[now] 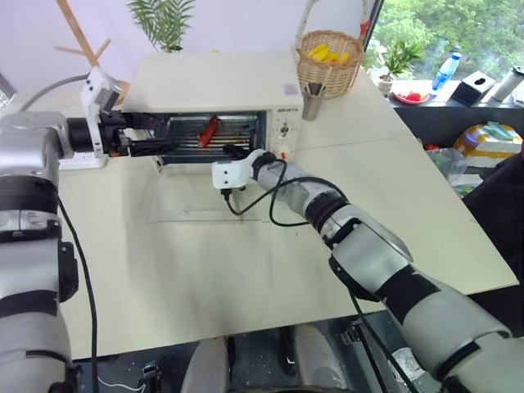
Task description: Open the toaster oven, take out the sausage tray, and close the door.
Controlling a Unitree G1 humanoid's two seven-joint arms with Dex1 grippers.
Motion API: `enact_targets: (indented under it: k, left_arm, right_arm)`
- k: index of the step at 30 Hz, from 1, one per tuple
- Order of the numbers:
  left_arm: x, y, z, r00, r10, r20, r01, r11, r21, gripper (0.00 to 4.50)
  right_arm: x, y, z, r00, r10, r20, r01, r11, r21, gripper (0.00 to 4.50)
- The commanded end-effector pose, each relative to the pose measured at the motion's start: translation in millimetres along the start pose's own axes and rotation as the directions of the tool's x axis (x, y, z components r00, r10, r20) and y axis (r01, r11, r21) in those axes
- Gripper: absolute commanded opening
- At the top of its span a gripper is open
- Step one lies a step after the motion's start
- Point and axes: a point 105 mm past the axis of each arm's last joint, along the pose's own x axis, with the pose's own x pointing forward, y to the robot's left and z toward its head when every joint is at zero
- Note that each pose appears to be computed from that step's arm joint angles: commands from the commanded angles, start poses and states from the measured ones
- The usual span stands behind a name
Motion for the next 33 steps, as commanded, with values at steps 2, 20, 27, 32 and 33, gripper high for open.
enact_targets:
  k: [2, 20, 27, 32, 33]
  left_arm:
    - [-6, 1, 16, 0.999, 0.014, 0.042, -0.016, 0.999, 0.047, 4.5]
    - [3, 2, 13, 0.999, -0.006, 0.033, 0.005, 0.999, 0.037, 4.5]
    - [4, 2, 13, 0.999, -0.013, 0.032, 0.012, 0.999, 0.033, 4.5]
    - [5, 3, 13, 0.999, -0.011, 0.034, 0.01, 0.999, 0.033, 4.5]
    - [5, 3, 14, 0.999, -0.011, 0.035, 0.009, 0.999, 0.035, 4.5]
  right_arm:
    - [-1, -8, 16, 0.996, -0.025, 0.085, 0.023, 1.0, 0.016, 0.25]
    - [-45, 18, 35, 0.976, 0.009, 0.216, -0.013, 1.0, 0.016, 0.25]
    - [-55, 16, 34, 0.978, -0.003, 0.209, 0.001, 1.0, 0.009, 0.25]
    - [-56, 13, 32, 0.979, -0.012, 0.204, 0.01, 1.0, 0.009, 0.25]
    - [-55, 13, 30, 0.98, -0.011, 0.196, 0.009, 1.0, 0.008, 0.25]
